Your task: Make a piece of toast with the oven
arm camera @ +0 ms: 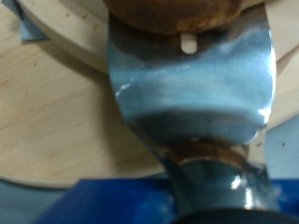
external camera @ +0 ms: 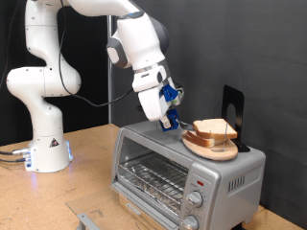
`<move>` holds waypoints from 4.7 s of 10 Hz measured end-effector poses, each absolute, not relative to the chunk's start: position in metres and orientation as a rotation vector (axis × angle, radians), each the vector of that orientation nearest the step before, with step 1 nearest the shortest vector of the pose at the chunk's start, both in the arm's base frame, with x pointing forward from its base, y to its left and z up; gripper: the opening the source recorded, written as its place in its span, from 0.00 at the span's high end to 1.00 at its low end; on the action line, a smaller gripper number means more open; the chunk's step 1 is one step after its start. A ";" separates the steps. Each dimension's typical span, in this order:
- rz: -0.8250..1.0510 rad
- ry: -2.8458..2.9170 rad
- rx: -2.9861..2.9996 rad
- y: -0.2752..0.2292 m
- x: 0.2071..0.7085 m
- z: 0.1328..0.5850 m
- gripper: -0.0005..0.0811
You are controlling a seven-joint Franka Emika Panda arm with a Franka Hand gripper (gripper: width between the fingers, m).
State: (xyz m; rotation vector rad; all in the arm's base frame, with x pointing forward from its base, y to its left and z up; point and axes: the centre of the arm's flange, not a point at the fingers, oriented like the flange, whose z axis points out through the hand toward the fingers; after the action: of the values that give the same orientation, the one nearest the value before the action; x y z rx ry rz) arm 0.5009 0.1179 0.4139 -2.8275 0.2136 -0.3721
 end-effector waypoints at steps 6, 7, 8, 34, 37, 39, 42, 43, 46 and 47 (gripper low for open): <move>-0.390 0.239 -2.830 0.126 0.517 0.411 0.50; -0.396 0.237 -2.827 0.126 0.518 0.411 0.50; -0.399 0.231 -2.824 0.126 0.518 0.411 0.50; -0.482 0.209 -2.670 0.059 0.453 0.454 0.50; -0.511 0.217 -2.661 0.046 0.435 0.456 0.50; -0.500 0.223 -2.659 0.042 0.427 0.457 0.50; -0.494 0.226 -2.660 0.040 0.424 0.456 0.50; -0.497 0.237 -2.661 0.036 0.423 0.453 0.50; -0.518 0.281 -2.659 0.006 0.414 0.445 0.50; -0.528 0.292 -2.655 -0.005 0.410 0.444 0.50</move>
State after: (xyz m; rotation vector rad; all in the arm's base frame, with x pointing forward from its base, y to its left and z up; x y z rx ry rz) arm 0.4099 -0.0054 0.4436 -2.6550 0.2920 -0.5283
